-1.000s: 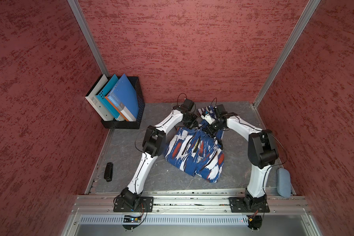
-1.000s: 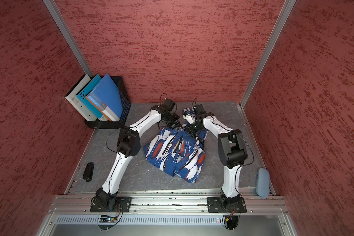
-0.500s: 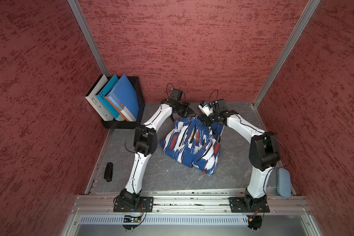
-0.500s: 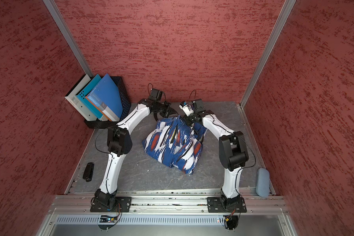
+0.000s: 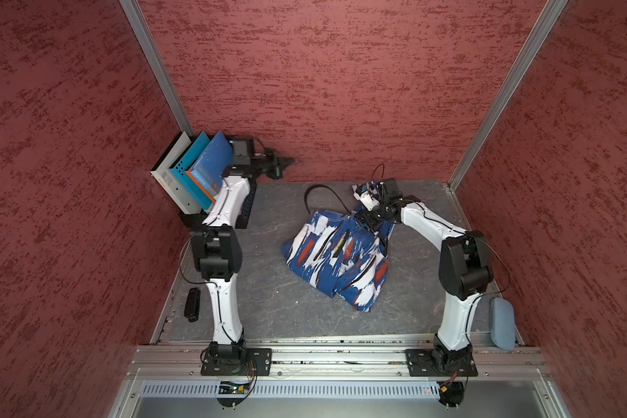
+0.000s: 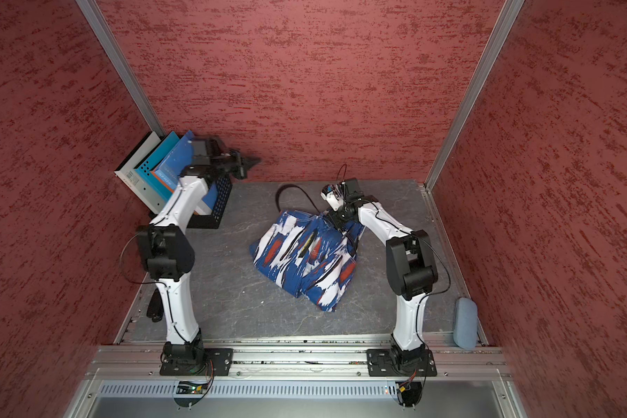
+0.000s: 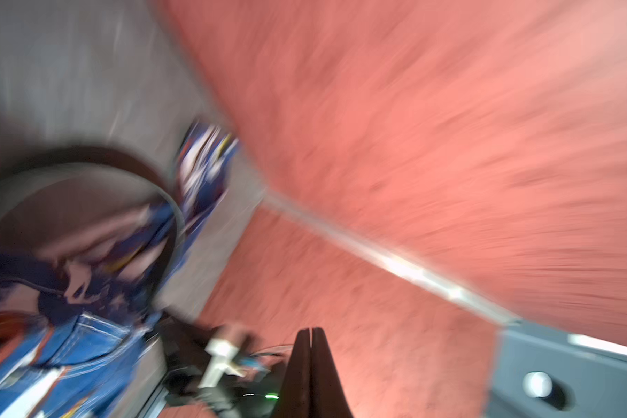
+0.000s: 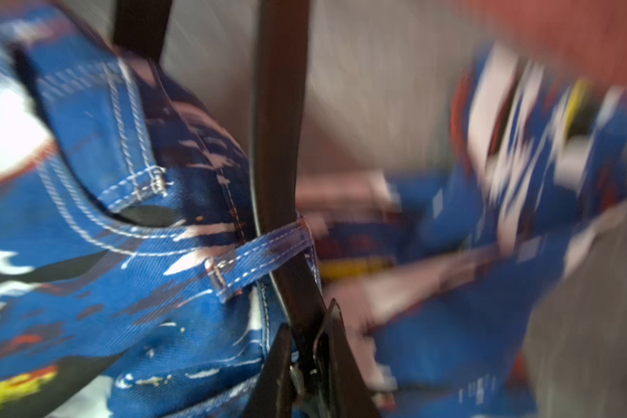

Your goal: Remove the belt from the trousers

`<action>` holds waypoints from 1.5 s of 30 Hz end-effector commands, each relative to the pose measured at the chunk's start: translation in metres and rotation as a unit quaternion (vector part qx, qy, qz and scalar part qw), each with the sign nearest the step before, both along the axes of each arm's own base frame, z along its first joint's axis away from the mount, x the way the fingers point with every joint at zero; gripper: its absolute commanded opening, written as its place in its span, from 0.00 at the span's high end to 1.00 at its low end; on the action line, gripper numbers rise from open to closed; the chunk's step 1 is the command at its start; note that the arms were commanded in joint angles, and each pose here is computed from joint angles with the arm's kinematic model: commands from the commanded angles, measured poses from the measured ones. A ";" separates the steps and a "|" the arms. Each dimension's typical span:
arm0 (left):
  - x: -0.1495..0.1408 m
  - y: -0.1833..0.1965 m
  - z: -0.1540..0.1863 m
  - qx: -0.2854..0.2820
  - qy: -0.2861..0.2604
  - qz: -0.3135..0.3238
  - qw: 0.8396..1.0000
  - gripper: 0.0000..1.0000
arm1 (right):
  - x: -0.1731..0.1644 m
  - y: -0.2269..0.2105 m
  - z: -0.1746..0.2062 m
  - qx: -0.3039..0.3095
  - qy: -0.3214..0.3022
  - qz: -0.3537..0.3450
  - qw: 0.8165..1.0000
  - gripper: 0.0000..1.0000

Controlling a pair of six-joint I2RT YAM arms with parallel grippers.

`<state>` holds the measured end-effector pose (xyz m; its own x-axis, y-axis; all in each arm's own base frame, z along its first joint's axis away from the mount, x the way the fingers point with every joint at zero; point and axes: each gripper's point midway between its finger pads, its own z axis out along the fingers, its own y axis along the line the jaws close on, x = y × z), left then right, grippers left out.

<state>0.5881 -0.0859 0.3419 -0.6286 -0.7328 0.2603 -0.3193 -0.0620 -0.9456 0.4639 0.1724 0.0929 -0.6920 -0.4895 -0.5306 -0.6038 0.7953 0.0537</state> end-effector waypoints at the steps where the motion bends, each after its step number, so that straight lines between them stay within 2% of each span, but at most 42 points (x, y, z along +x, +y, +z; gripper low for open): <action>1: -0.009 0.024 0.069 -0.022 -0.102 0.035 0.994 1.00 | -0.030 -0.028 -0.025 -0.054 0.078 -0.028 0.995 1.00; 6: -0.020 0.036 0.067 0.015 -0.095 0.041 0.994 1.00 | -0.029 -0.028 -0.023 -0.052 0.076 -0.028 0.995 1.00; 11: -0.027 -0.015 0.035 0.086 -0.066 -0.021 0.994 1.00 | -0.030 -0.026 -0.022 -0.047 0.077 -0.028 0.996 1.00; 12: -0.028 -0.030 0.023 0.108 -0.056 -0.036 0.992 0.94 | -0.030 -0.024 -0.021 -0.044 0.075 -0.027 0.996 1.00; 13: -0.028 -0.047 0.010 0.127 -0.049 -0.054 0.989 0.83 | -0.029 -0.023 -0.020 -0.041 0.075 -0.027 0.996 1.00; 14: -0.028 -0.063 -0.003 0.144 -0.047 -0.069 0.986 0.76 | -0.029 -0.022 -0.019 -0.039 0.074 -0.026 0.996 1.00; 17: -0.030 -0.114 -0.063 0.201 -0.015 -0.125 0.971 0.73 | -0.027 -0.018 -0.020 -0.044 0.075 -0.024 0.996 1.00; 20: -0.045 -0.147 -0.141 0.288 0.045 -0.185 0.939 0.90 | -0.025 -0.015 -0.019 -0.044 0.071 -0.022 0.996 1.00; 21: -0.056 -0.155 -0.165 0.316 0.067 -0.208 0.923 0.92 | -0.024 -0.014 -0.017 -0.042 0.068 -0.024 0.996 1.00; 24: -0.083 -0.178 -0.211 0.380 0.086 -0.270 0.881 1.00 | -0.021 -0.011 -0.009 -0.035 0.061 -0.023 0.997 1.00; 28: -0.106 -0.182 -0.245 0.473 0.087 -0.299 0.824 1.00 | -0.021 -0.010 -0.003 -0.031 0.055 -0.024 0.998 1.00; 32: -0.121 -0.170 -0.274 0.531 0.101 -0.311 0.782 1.00 | -0.023 -0.009 0.000 -0.027 0.050 -0.024 0.998 1.00; 35: -0.147 -0.158 -0.297 0.550 0.135 -0.342 0.750 1.00 | -0.019 -0.010 0.003 -0.030 0.040 -0.029 0.998 1.00; 37: -0.171 -0.154 -0.306 0.551 0.149 -0.364 0.736 1.00 | -0.013 -0.011 0.004 -0.036 0.034 -0.034 0.998 1.00; 40: -0.210 -0.153 -0.310 0.532 0.166 -0.385 0.735 1.00 | -0.008 -0.009 0.007 -0.030 0.033 -0.037 0.998 1.00; 42: -0.236 -0.152 -0.311 0.508 0.189 -0.388 0.745 1.00 | -0.009 -0.005 0.012 -0.019 0.033 -0.038 0.999 1.00; 45: -0.261 -0.152 -0.305 0.475 0.211 -0.383 0.764 1.00 | -0.019 0.000 0.014 -0.006 0.035 -0.037 0.999 1.00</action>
